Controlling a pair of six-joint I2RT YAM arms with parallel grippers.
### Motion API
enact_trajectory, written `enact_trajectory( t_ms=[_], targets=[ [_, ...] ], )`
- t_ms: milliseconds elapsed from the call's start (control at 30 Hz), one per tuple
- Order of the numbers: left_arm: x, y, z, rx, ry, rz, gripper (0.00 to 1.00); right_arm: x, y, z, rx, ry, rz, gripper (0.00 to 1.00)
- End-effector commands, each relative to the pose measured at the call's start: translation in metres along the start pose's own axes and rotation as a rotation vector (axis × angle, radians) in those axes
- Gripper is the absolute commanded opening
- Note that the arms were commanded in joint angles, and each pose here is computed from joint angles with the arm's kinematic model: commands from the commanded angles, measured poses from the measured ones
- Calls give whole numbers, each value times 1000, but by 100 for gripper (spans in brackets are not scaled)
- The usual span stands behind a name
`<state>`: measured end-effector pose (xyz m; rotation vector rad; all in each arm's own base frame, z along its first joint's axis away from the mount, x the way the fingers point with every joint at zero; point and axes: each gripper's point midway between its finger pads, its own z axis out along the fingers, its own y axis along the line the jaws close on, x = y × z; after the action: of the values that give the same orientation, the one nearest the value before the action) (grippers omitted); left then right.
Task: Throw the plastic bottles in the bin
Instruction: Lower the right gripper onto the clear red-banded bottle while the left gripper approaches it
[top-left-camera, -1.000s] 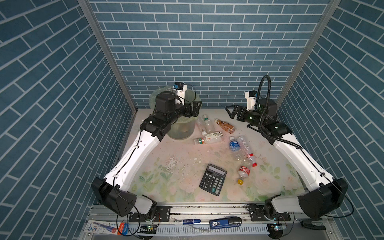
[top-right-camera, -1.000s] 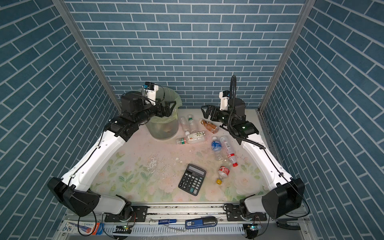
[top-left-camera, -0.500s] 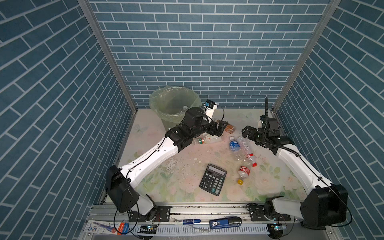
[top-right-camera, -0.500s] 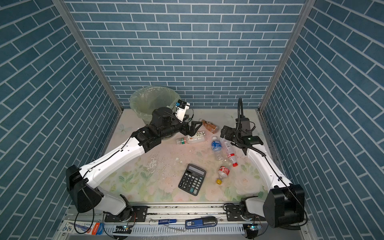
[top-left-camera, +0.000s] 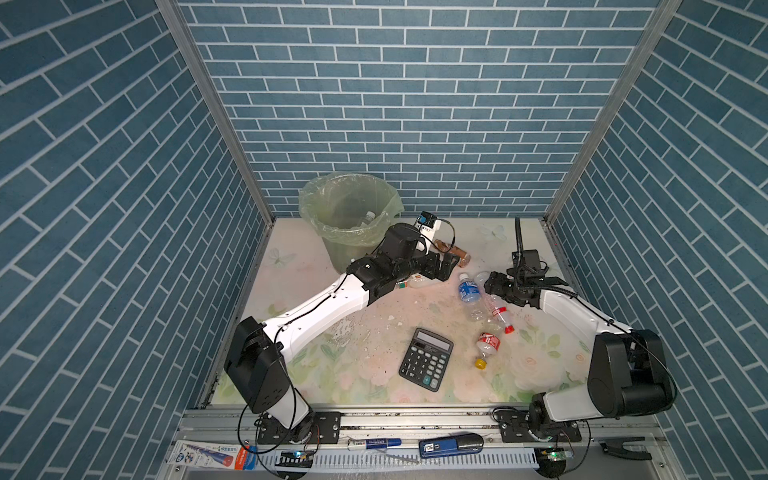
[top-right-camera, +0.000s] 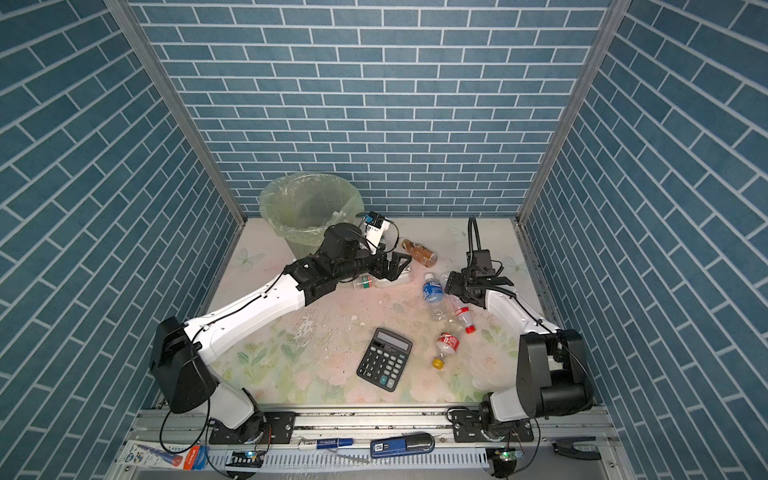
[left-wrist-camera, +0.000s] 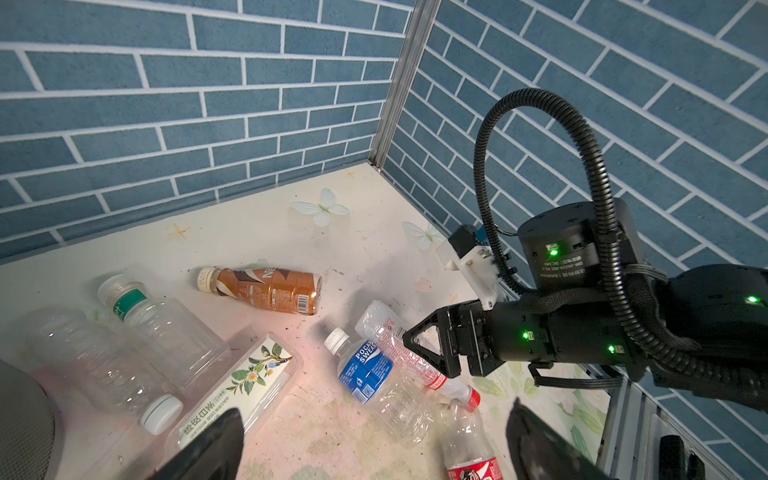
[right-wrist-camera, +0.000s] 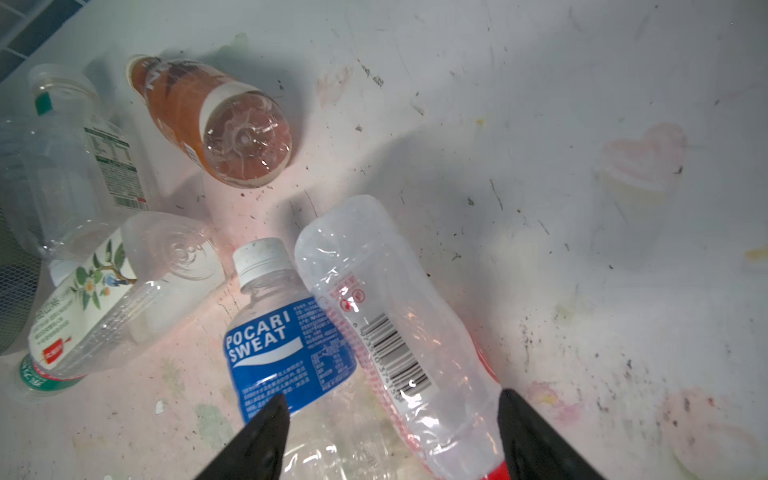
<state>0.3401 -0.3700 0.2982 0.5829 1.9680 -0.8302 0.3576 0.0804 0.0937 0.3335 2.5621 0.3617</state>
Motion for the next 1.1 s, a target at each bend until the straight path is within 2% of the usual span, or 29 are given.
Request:
enact_trajectory(
  t_ms=[0, 733, 933, 1067],
  targets=[
    [6, -4, 7, 24, 14, -13, 99, 7, -4, 10, -2, 16, -9, 78],
    [19, -7, 14, 58, 51, -35, 99, 6, -10, 47, 40, 55, 23, 72],
    [20, -8, 13, 63, 55, -33, 99, -4, -11, 48, 59, 35, 22, 59],
    [22, -7, 14, 63, 61, -36, 99, -10, -12, 48, 64, 25, 26, 56]
  ],
)
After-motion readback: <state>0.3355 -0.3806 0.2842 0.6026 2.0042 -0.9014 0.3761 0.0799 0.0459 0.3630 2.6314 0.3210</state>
